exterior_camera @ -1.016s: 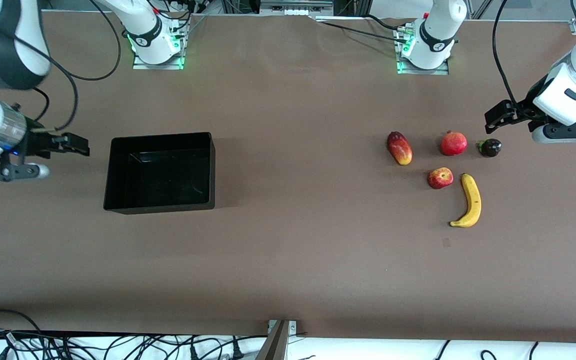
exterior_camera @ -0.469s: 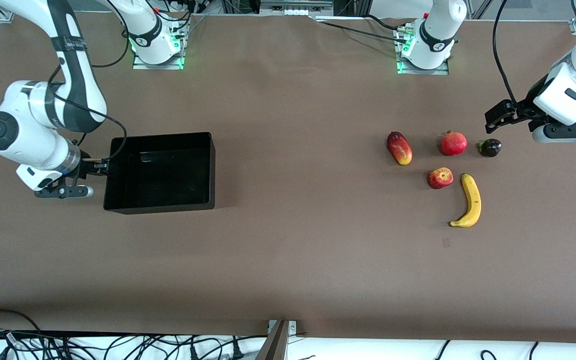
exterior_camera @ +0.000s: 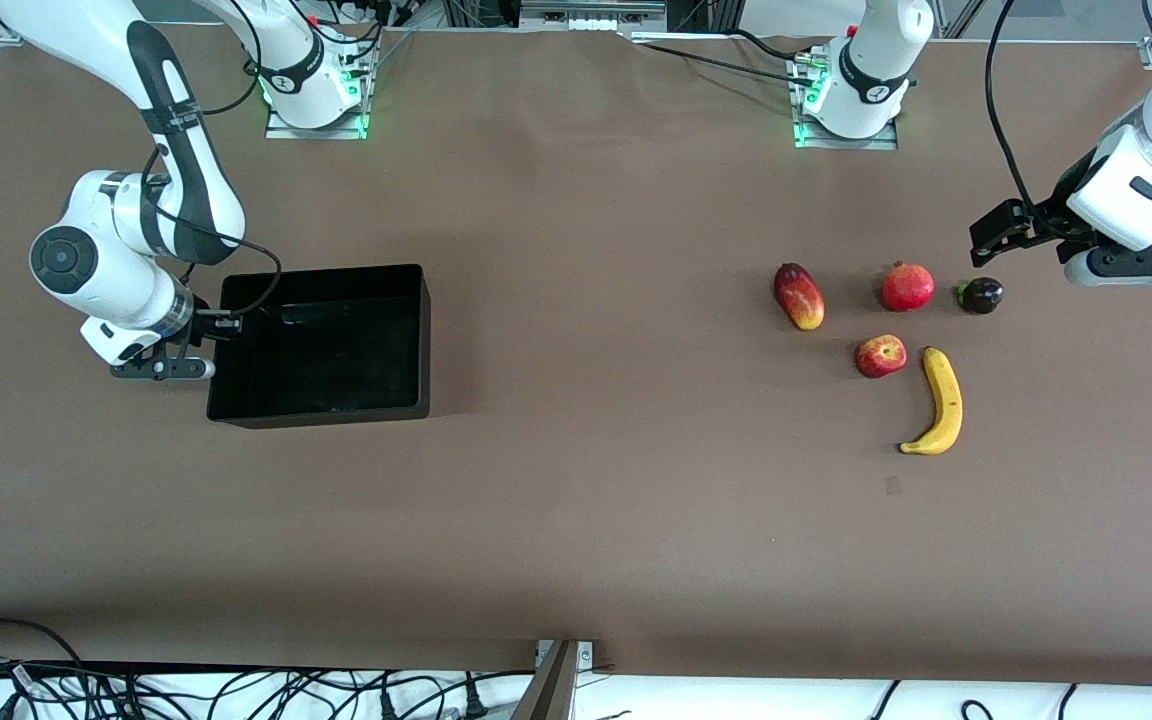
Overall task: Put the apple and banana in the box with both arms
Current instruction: 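Lower the right gripper beside the black box's side wall, then push the black box with the right gripper toward the fruit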
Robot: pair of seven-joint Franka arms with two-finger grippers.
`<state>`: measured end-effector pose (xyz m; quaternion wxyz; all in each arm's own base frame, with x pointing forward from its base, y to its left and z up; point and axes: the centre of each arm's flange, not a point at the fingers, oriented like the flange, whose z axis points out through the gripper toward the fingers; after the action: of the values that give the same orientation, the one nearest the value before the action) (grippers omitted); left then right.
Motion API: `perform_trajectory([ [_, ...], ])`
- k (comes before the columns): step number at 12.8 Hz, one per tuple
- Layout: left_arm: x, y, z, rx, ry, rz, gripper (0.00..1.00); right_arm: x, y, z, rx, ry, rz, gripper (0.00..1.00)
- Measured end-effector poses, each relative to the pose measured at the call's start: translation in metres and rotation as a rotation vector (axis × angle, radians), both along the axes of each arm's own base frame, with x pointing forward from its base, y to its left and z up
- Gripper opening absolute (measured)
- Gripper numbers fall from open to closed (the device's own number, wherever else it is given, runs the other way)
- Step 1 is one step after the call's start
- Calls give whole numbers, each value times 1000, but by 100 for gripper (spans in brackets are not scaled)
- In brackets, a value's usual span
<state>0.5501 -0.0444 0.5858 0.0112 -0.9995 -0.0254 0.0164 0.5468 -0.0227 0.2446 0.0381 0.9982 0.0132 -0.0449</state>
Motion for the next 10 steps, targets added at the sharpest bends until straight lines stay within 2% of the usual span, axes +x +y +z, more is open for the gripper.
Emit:
perform_trajectory([
  [3,0,0,0,0,0,0,100,-3,-2,-4,-1,11,-5,37],
  [6,0,0,0,0,0,0,100,0,1,-1,1,10,2,6],
  [8,0,0,0,0,1,0,100,17,16,22,12,13,27,6],
  [10,0,0,0,0,1,0,100,46,62,69,35,6,93,5],
])
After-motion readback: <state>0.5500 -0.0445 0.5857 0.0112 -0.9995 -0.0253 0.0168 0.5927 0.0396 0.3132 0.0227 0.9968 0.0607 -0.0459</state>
